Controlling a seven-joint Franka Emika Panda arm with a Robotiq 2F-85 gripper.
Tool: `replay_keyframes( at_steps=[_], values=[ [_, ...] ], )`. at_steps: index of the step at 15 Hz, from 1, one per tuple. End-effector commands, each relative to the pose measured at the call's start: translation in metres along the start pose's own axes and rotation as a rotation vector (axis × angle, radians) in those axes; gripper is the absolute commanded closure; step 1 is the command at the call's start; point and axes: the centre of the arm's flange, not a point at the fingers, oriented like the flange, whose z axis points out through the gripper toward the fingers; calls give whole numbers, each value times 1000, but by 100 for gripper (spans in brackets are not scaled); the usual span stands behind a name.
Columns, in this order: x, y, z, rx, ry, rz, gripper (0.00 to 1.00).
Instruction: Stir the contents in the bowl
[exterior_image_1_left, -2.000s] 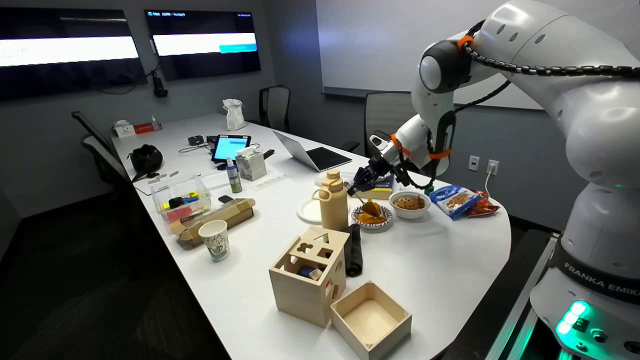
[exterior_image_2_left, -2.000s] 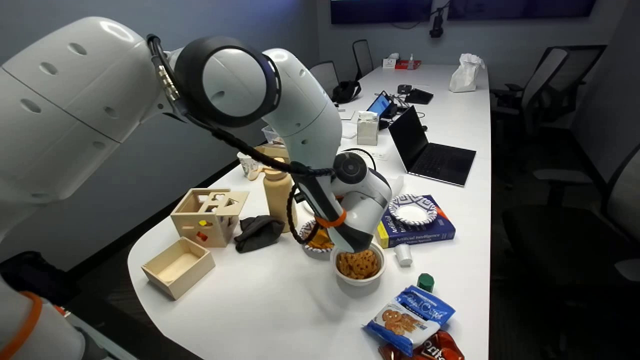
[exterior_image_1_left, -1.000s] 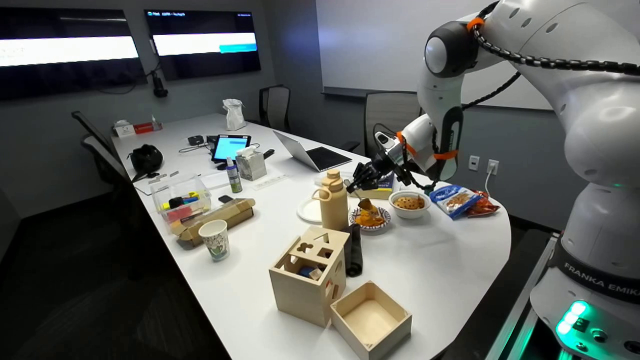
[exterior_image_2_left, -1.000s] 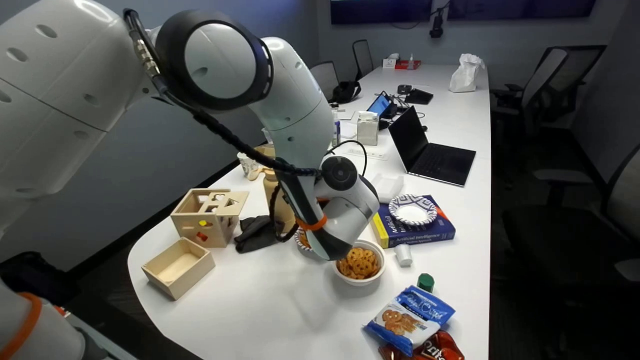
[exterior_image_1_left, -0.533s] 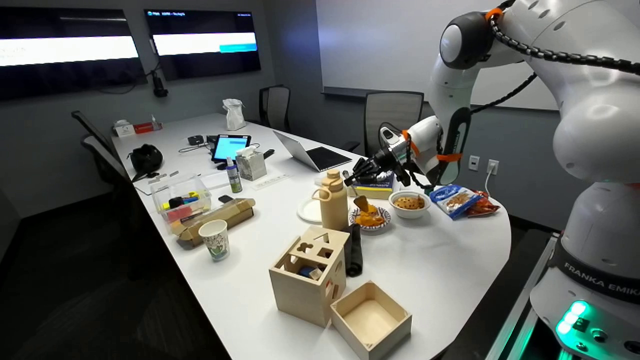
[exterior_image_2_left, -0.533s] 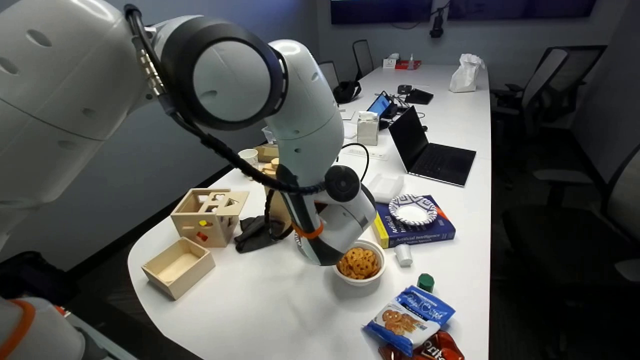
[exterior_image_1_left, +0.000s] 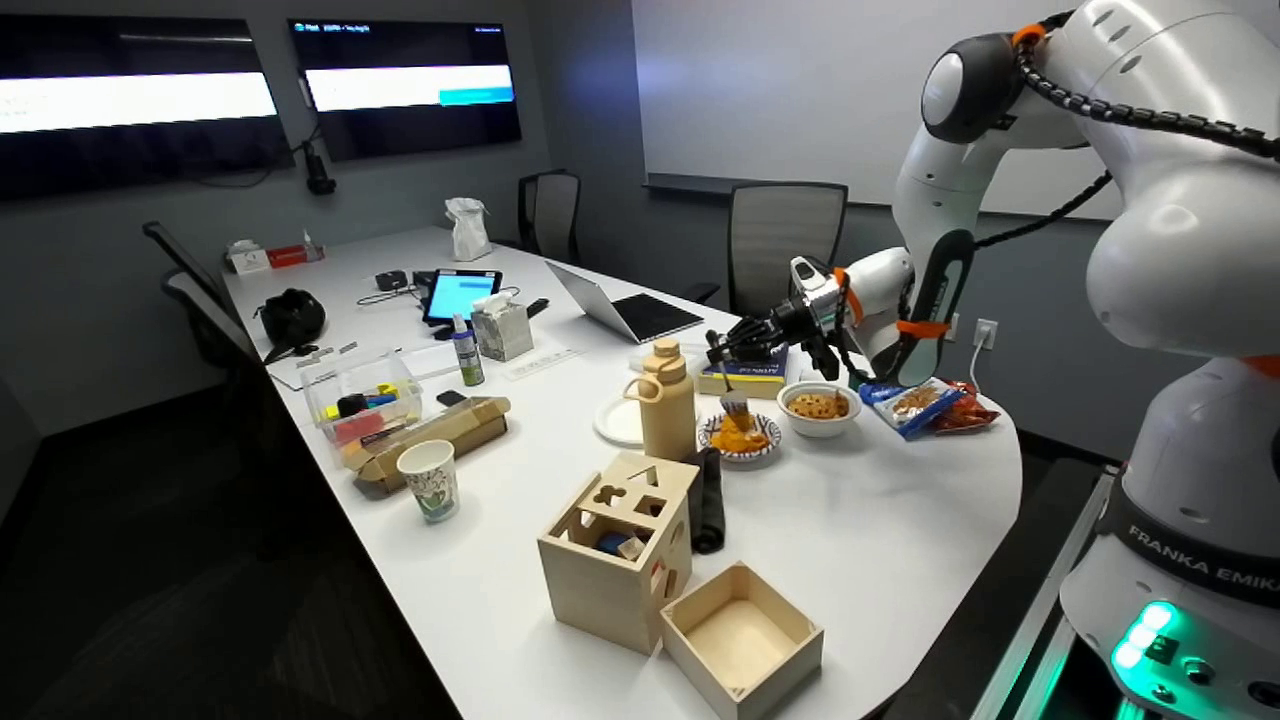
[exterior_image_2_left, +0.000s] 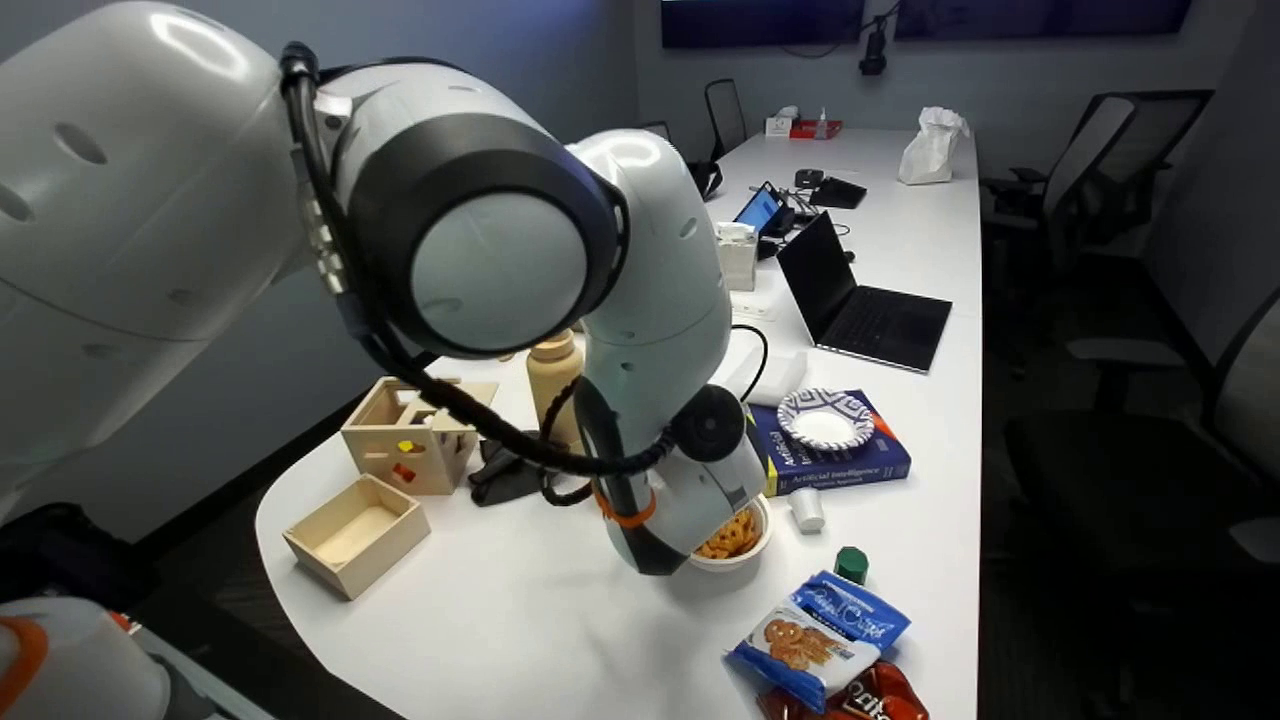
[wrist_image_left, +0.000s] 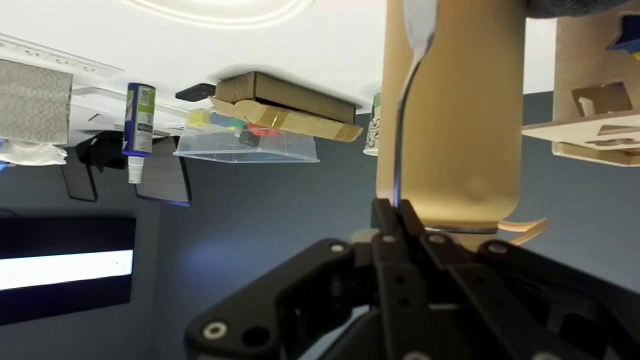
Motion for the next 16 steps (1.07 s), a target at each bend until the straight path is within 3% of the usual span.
replay_keyframes(
  at_steps=[1, 7, 10, 16],
  values=[
    [-15, 8, -2, 17, 76, 51, 99],
    [-41, 18, 19, -20, 96, 65, 99],
    [-60, 24, 30, -20, 66, 94, 99],
    [-41, 20, 24, -29, 95, 77, 99]
  ],
)
